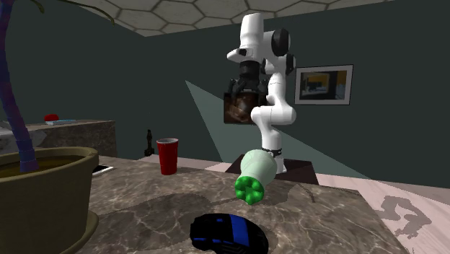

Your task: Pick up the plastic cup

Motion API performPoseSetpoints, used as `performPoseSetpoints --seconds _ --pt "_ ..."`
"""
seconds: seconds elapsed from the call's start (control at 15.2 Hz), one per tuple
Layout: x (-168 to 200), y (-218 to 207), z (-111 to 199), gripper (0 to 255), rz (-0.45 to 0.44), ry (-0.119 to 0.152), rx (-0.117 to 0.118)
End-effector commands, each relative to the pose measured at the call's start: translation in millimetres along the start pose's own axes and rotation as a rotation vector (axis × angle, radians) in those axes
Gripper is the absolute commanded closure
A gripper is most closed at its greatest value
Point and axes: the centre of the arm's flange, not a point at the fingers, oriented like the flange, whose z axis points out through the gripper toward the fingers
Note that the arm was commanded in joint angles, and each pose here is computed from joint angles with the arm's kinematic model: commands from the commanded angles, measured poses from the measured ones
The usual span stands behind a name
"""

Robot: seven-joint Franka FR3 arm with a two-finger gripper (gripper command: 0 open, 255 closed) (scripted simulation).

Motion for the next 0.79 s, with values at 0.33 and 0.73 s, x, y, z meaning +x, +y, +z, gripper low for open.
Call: performPoseSetpoints --seconds 0.33,0.73 --pt "37.9 73.6 44.6 0 -0.002 -0.004 -0.026" --pt "70.9 133.8 79.1 0 -0.003 -0.008 -0.048"
